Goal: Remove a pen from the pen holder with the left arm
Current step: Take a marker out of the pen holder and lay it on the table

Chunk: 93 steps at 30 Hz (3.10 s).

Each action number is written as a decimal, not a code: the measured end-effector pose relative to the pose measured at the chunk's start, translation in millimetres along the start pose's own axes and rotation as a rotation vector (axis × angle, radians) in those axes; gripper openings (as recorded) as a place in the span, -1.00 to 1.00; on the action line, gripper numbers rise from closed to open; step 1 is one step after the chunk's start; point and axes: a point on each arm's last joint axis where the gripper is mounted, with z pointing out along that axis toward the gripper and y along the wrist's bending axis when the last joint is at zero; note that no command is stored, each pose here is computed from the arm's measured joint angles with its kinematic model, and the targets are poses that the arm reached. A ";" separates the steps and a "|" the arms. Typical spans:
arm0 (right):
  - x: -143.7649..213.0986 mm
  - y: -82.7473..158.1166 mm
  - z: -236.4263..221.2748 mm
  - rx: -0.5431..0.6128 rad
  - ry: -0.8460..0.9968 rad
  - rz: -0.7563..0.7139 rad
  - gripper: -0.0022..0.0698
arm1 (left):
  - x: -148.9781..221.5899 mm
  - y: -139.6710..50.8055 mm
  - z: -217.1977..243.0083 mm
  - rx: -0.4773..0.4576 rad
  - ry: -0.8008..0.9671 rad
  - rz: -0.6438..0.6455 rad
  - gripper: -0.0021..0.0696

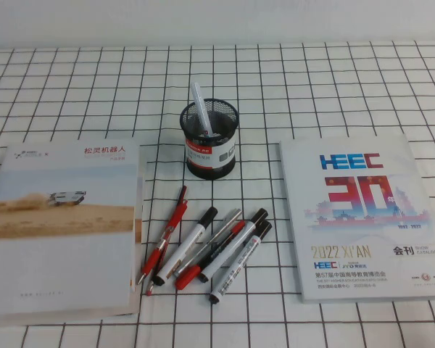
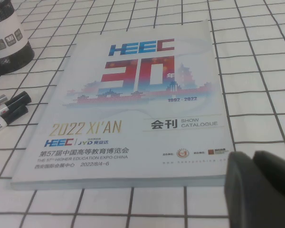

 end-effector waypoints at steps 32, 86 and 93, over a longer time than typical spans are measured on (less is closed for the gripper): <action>0.0 0.0 0.0 0.000 0.000 0.000 -0.98 | 0.0 0.0 0.0 0.000 0.000 0.000 -0.95; 0.0 0.0 0.0 0.000 0.000 0.000 -0.98 | -109.0 -4.0 0.8 0.129 -0.155 -0.399 -0.95; 0.0 0.0 0.0 0.000 0.000 0.000 -0.98 | -151.4 5.0 53.2 0.056 -0.048 -0.299 -0.95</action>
